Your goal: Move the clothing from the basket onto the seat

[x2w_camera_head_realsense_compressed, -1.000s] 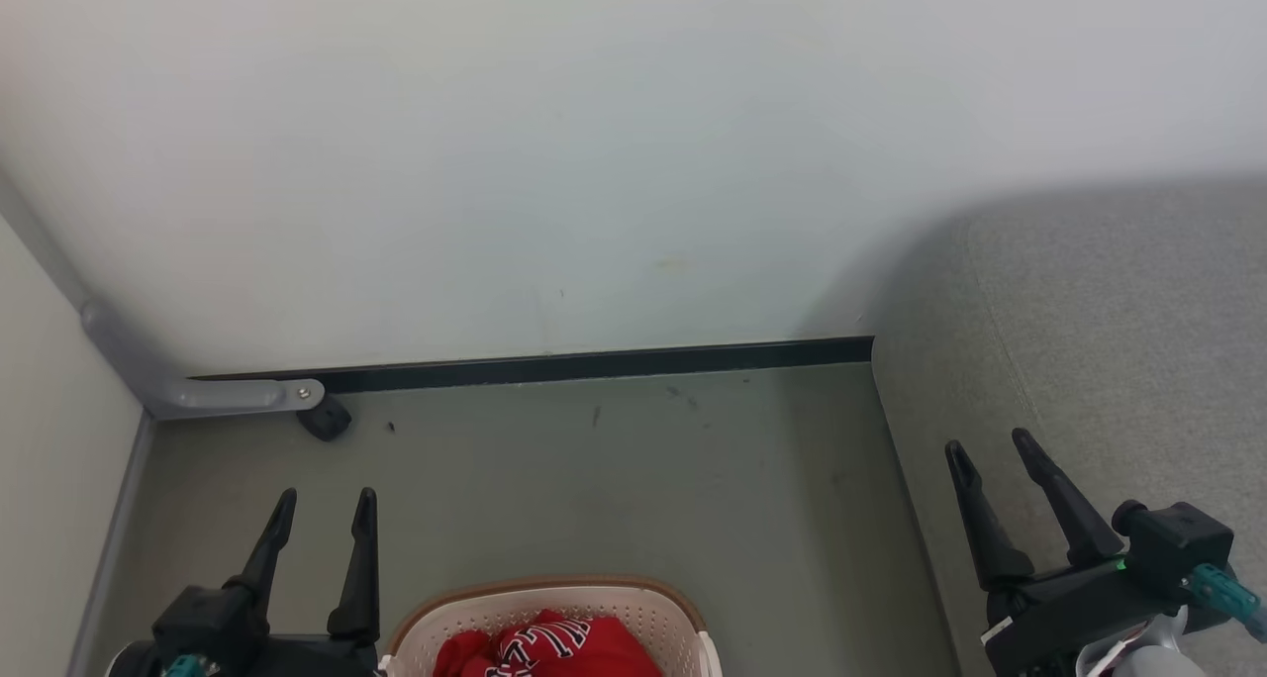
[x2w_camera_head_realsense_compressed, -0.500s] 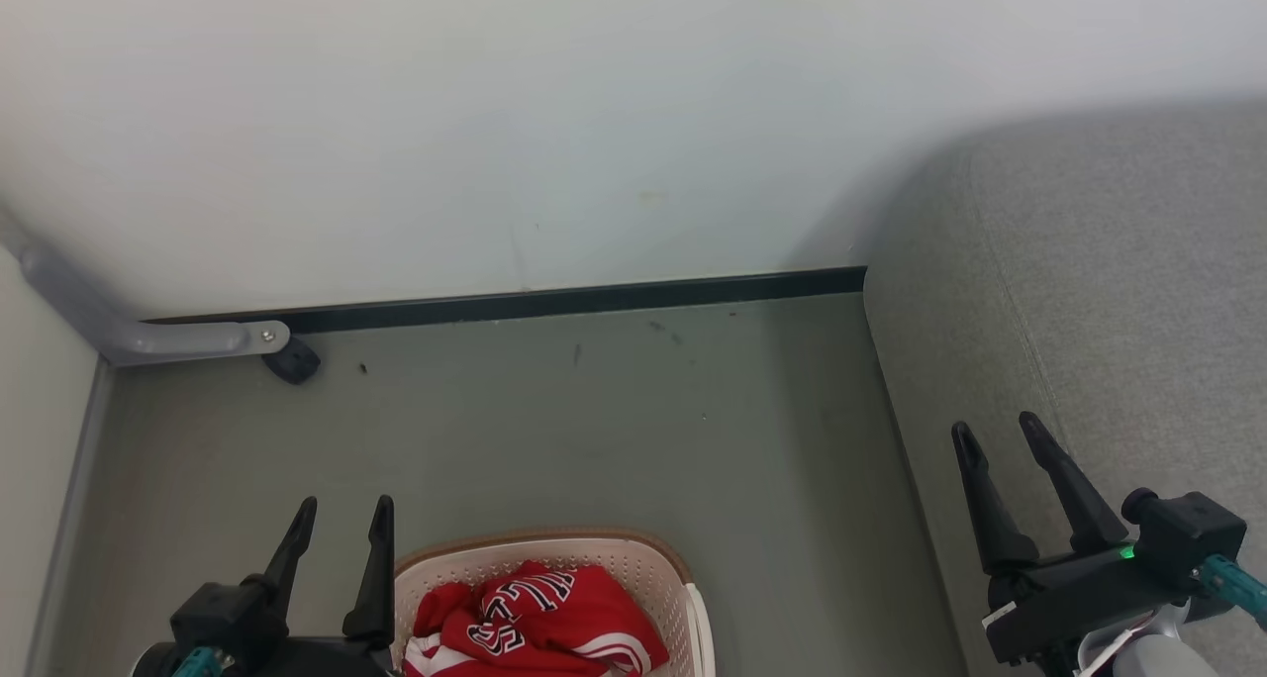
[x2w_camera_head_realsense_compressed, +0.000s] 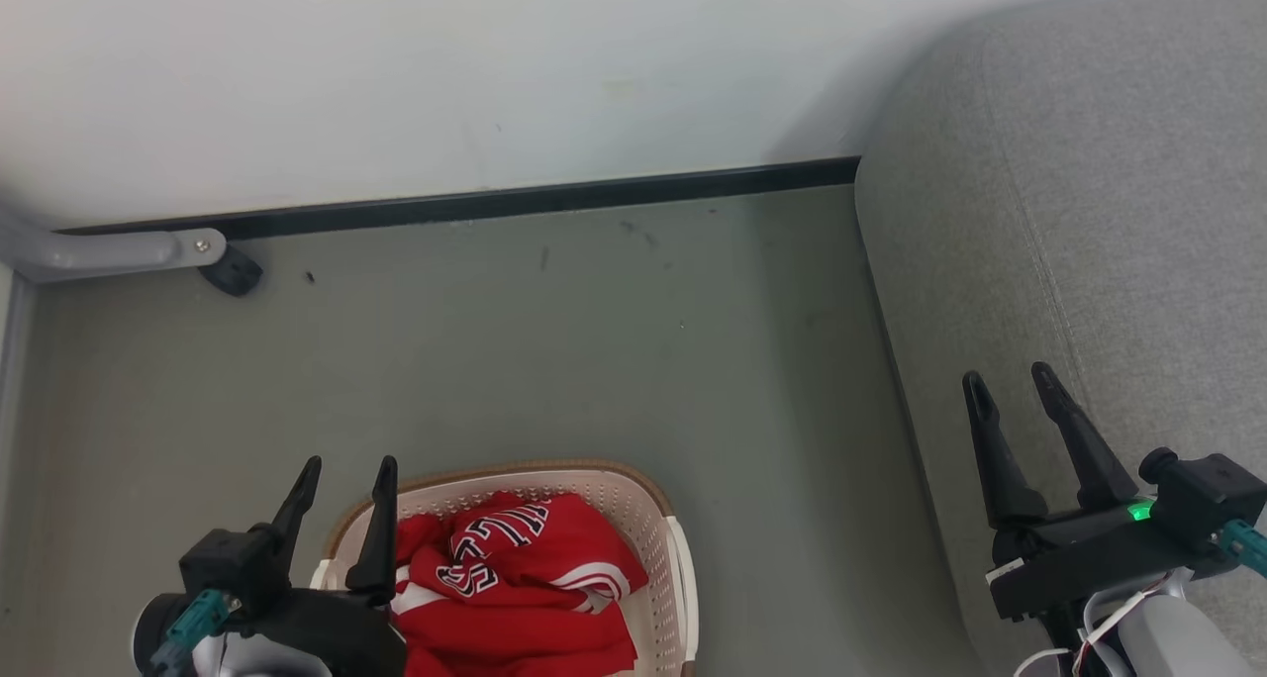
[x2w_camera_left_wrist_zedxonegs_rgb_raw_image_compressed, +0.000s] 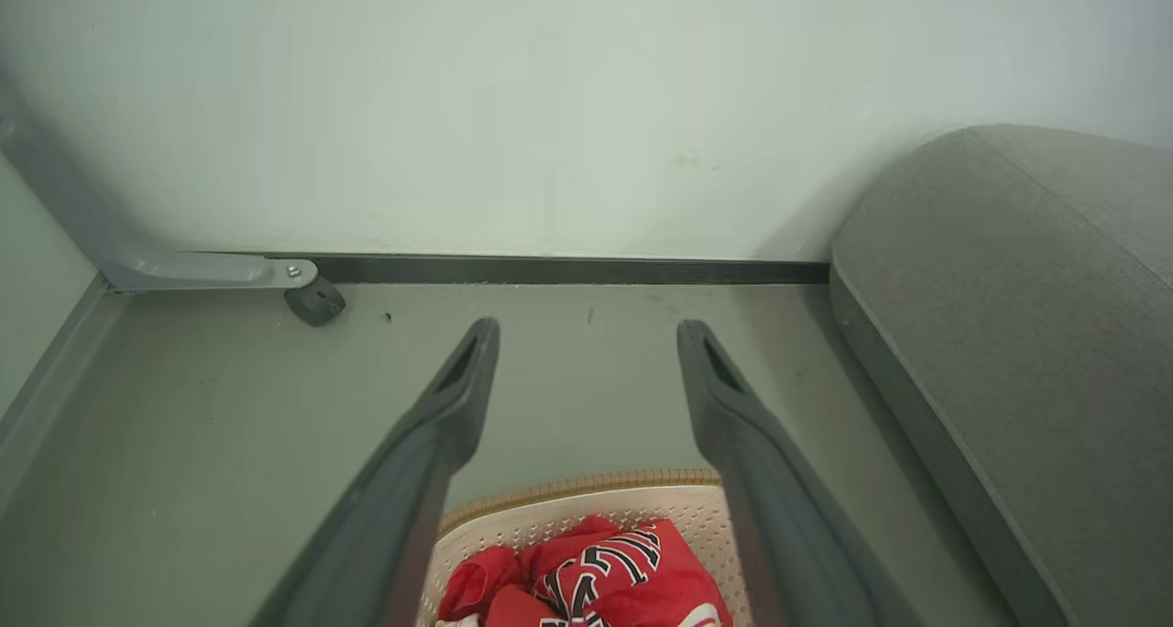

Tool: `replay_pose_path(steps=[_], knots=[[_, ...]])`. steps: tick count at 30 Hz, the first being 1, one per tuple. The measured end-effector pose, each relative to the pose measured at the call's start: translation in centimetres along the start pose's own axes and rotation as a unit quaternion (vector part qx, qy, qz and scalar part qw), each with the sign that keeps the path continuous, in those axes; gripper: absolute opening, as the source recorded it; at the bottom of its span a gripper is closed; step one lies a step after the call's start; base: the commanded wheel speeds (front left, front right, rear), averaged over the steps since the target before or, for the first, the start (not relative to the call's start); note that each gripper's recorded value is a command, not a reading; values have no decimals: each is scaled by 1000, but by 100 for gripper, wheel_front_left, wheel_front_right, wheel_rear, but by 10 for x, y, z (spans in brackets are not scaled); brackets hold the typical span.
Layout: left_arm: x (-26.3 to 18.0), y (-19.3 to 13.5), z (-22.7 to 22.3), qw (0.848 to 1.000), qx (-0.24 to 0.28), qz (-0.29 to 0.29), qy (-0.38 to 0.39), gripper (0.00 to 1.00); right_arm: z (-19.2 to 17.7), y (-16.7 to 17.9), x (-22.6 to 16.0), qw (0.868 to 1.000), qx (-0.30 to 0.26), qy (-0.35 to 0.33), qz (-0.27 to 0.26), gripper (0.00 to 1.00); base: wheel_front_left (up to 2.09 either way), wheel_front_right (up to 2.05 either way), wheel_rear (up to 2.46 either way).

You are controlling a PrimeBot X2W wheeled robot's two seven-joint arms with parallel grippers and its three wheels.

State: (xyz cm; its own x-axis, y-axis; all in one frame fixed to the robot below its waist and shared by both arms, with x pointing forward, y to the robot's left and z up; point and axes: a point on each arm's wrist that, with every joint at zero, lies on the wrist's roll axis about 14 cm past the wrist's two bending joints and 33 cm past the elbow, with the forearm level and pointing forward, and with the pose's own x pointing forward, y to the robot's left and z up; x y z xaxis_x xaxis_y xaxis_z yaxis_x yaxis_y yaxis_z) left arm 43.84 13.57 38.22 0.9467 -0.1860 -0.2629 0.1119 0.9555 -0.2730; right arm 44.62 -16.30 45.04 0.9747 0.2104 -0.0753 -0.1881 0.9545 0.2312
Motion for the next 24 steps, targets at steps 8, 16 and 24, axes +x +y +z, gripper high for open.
replay_pose_path(steps=[8, 16, 24], knots=[[22, -6, -37, 998, 2, -20, 58, 100, -12, -14, 12, 1000, -1, 9, -14, 100, 0, 0, 0], [34, -6, -84, 990, 3, -27, 135, 100, -23, -21, 23, 1000, -4, 17, -16, 100, 0, 0, 0], [35, 7, -125, 979, 6, -16, 205, 100, -34, -30, 29, 999, -8, 28, -25, 100, 0, 0, 0]])
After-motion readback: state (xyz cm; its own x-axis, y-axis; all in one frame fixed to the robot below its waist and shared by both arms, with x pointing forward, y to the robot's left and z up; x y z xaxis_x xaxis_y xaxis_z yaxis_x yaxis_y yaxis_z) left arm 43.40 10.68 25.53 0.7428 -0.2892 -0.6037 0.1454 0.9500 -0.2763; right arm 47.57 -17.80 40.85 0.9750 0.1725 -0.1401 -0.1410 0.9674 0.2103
